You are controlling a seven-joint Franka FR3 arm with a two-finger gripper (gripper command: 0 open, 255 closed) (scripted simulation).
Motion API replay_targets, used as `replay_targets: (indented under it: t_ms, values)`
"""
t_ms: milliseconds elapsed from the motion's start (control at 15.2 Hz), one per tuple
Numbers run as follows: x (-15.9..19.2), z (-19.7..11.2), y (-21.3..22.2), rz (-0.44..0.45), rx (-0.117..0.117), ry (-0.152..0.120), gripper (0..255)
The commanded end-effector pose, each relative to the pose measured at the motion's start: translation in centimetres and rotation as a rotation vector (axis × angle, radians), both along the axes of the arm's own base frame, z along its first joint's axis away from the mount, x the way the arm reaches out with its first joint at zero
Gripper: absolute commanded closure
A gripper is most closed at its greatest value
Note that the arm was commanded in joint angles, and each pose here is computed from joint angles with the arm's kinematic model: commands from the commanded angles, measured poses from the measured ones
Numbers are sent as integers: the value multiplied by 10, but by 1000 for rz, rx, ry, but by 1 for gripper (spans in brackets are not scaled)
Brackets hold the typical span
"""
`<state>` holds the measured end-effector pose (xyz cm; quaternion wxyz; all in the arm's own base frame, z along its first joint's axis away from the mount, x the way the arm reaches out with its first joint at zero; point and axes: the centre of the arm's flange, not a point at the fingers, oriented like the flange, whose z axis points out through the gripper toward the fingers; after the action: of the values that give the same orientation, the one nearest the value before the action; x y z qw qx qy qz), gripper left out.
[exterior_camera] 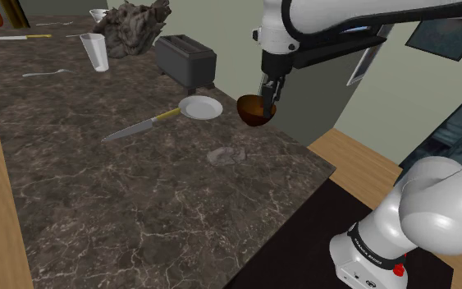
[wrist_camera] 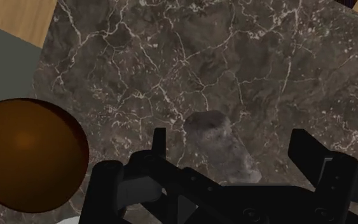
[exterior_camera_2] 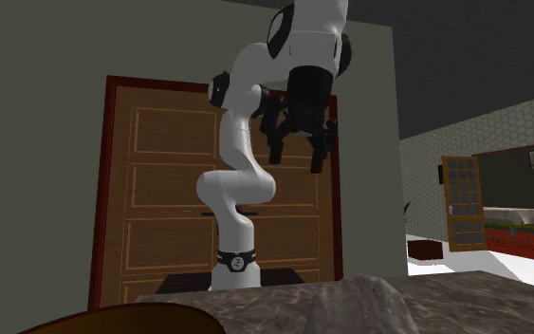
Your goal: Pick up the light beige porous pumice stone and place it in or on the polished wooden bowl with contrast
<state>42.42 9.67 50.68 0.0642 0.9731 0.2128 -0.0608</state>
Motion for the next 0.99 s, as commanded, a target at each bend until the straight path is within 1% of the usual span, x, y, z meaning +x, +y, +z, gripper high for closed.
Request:
replay_targets:
  t_ms: [0, 396, 726, 792, 924]
  values:
    - [17, -25, 18, 58, -34, 27, 0]
    - [52, -95, 71, 227, -136, 105, 0]
    - [70, -160, 112, 367, -221, 171, 0]
    - [70, -163, 114, 373, -225, 174, 0]
    - [69, -172, 109, 373, -225, 174, 0]
